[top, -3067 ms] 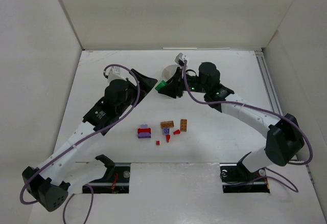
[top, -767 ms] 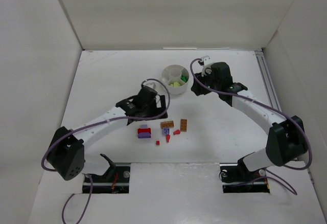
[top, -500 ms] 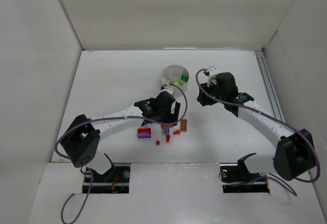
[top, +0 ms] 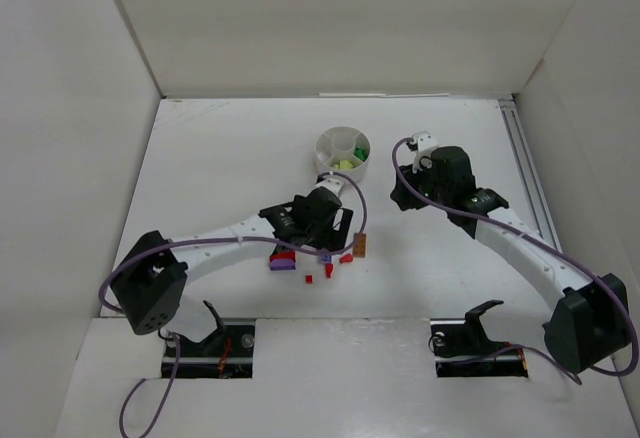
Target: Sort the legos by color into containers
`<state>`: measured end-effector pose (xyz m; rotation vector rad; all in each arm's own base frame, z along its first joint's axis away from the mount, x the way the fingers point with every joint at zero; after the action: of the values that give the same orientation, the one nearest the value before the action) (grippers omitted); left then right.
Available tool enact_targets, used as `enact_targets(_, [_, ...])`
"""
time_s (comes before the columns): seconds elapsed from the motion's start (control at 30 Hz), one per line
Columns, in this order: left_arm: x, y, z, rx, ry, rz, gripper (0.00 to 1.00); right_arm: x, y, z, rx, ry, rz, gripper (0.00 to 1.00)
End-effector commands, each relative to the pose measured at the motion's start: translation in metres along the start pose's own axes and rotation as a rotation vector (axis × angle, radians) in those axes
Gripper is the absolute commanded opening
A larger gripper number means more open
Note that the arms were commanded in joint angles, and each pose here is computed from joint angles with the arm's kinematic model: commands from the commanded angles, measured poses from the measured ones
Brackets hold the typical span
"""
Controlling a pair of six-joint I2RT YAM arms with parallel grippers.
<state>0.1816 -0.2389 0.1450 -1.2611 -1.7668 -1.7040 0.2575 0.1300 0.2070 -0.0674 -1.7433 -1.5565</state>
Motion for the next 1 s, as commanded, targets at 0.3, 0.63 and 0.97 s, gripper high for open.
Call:
enact_targets(0.3, [-0.012, 0.001, -0.021, -0.148, 0.022, -0.021, 0.73, 0.007, 0.004, -0.001, 0.005, 0.008, -0.026, 0.54])
enact_targets(0.63, [-0.017, -0.021, -0.019, -0.043, 0.004, 0.052, 0.72, 0.010, -0.003, -0.005, 0.016, -0.012, -0.014, 0.54])
enact_targets(0.97, [-0.012, -0.048, -0.018, 0.020, 0.040, 0.114, 0.66, 0.008, -0.008, -0.004, 0.015, -0.002, -0.005, 0.54])
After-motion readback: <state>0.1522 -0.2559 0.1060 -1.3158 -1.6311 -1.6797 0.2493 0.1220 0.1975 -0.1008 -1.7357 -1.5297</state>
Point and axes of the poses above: each gripper's point midway between its finger pads, its own x axis back along the fingers, its own z axis along the line the jaws close on, y = z × x, the point moved 8 cm from there along x, back along the fingers, and after that the axes turned 6 degrees about x, right-handed, at the moved point
